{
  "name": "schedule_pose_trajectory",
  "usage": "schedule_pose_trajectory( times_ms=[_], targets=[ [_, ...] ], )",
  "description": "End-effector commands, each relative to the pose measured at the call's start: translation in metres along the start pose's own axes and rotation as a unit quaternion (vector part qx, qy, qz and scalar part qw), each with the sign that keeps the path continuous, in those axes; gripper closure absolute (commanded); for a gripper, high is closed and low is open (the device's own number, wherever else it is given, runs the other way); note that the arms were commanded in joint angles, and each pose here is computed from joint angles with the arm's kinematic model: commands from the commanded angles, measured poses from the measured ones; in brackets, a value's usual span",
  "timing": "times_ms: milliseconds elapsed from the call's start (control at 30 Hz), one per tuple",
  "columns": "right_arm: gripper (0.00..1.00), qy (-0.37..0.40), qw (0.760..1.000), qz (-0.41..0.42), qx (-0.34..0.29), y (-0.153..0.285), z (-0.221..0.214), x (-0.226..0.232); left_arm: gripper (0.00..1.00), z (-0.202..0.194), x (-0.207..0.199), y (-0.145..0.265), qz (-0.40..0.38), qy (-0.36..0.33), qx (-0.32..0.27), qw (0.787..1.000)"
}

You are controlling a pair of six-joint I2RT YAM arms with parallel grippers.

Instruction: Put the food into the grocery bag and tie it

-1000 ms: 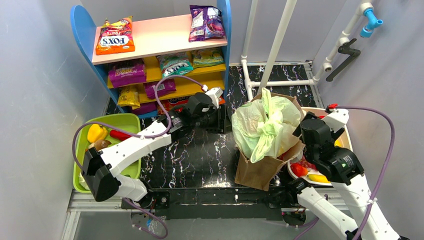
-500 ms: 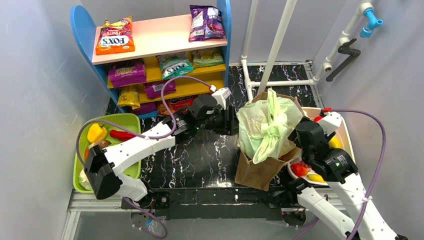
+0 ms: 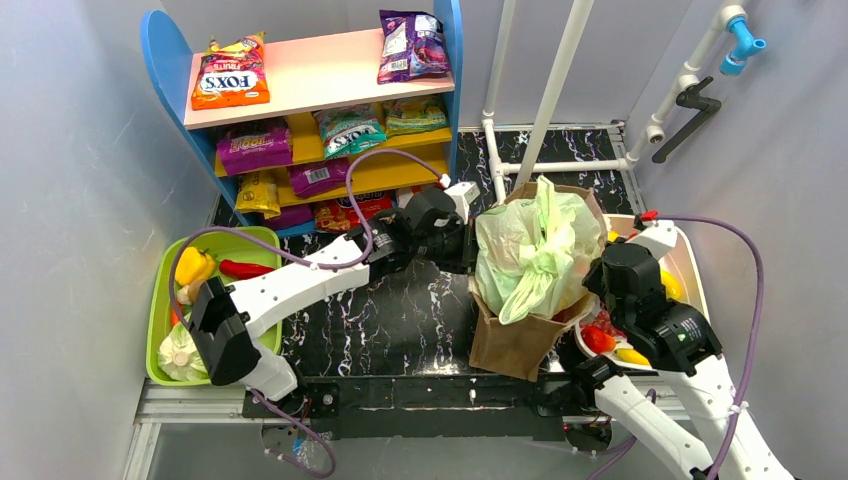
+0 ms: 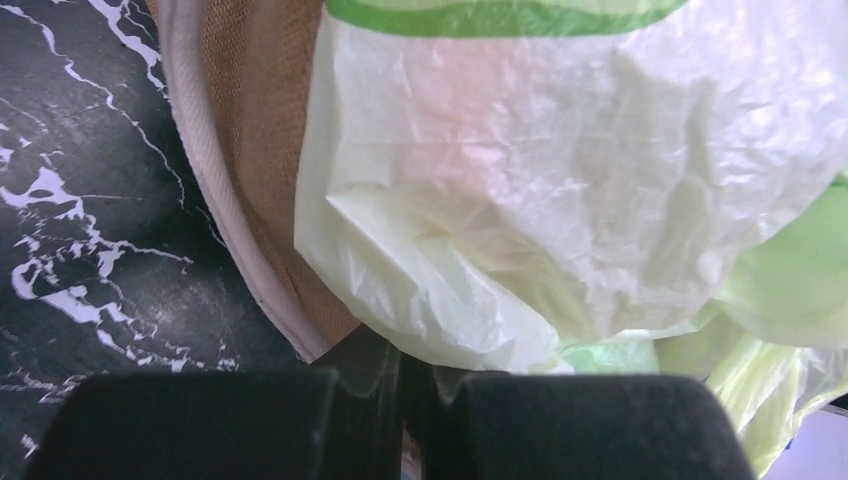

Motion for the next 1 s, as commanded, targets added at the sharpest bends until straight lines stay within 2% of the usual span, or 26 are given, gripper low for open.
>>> schedule_pose_trajectory(
  times_ms=[0, 100, 267, 433, 700, 967],
  targets=[
    [0.99, 0.004, 0.98, 0.196, -0.038, 0.019, 0.035, 0.047, 1.0, 0.024, -0.026, 0.044, 0.016, -0.067, -0.011, 0.998],
    [0.99, 0.026, 0.956, 0.291, -0.025, 0.026, 0.045, 0.077, 1.0, 0.033, -0.033, 0.066, 0.037, -0.104, -0.012, 0.994],
    [0.99, 0.04, 0.917, 0.396, 0.019, 0.026, 0.055, 0.122, 1.0, 0.033, -0.024, 0.088, 0.084, -0.142, -0.006, 0.986],
    [0.99, 0.032, 0.891, 0.453, 0.021, 0.027, 0.067, 0.161, 1.0, 0.027, 0.001, 0.108, 0.167, -0.15, -0.025, 0.974],
    [0.99, 0.061, 0.869, 0.49, 0.016, 0.026, 0.062, 0.209, 1.0, 0.021, 0.026, 0.149, 0.233, -0.149, -0.098, 0.956],
    [0.99, 0.078, 0.889, 0.452, 0.015, 0.003, 0.043, 0.215, 1.0, 0.018, 0.042, 0.158, 0.271, -0.15, -0.126, 0.943]
  ],
)
Point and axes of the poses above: each gripper's point midway between its finger pads, its own y axis back along the fingers, its own x axis along the line the jaws close on, z = x × y, the point moved 7 cm from there along y, back along the fingers, and after that the axes turned 3 degrees about y, right-handed, at the moved point
